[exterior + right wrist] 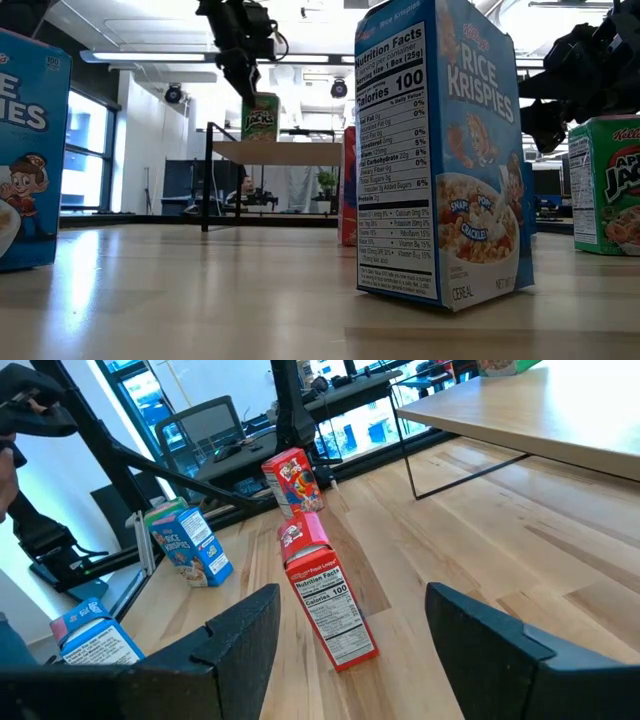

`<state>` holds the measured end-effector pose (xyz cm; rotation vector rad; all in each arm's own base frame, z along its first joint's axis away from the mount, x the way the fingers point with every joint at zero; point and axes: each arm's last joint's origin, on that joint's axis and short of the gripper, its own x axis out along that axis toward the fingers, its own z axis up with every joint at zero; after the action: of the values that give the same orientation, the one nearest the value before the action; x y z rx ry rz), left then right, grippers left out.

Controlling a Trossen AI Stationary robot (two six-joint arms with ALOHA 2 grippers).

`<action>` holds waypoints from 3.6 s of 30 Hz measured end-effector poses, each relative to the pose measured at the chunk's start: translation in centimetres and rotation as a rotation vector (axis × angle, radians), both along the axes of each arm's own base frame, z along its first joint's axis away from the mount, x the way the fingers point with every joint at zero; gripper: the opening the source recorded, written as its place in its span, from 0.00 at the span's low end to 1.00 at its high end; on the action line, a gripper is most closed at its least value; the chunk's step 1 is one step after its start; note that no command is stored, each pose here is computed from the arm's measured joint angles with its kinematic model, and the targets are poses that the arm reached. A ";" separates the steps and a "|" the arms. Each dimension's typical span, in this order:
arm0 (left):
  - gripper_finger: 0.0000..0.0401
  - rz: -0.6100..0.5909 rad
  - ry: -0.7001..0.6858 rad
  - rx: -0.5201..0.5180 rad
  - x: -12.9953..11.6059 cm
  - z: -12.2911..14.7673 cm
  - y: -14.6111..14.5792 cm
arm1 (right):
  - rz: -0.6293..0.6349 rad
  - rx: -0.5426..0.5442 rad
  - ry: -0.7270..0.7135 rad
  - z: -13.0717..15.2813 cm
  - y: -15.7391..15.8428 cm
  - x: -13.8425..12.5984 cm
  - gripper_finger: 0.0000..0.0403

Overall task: Stack cereal on shelf
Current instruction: Put the top green cereal box on the shelf, then put the right red cereal box on the shelf

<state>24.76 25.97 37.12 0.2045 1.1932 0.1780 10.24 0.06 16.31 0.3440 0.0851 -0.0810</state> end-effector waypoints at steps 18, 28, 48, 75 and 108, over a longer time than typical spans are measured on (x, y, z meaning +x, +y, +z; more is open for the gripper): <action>0.48 0.028 -0.018 -0.008 0.0 0.1 0.0 | 0.000 0.000 0.000 0.0 0.0 0.0 0.60; 0.57 0.018 -0.014 0.004 -0.1 0.2 0.0 | 0.000 0.000 0.000 0.0 0.0 0.0 0.60; 0.57 0.117 -0.157 0.130 -3.6 5.9 -3.8 | 0.000 0.000 0.000 0.0 0.0 0.0 0.60; 0.57 -0.042 -0.421 -0.242 0.2 9.0 -16.9 | 0.000 0.000 0.000 0.0 0.0 0.0 0.60; 0.57 0.510 -0.461 -0.556 1.8 8.9 -24.8 | -0.003 0.000 0.000 0.0 0.0 0.0 0.60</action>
<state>26.59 1.20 46.01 -0.6075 0.7738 0.3101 10.24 0.05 16.32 0.3438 0.0841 -0.0842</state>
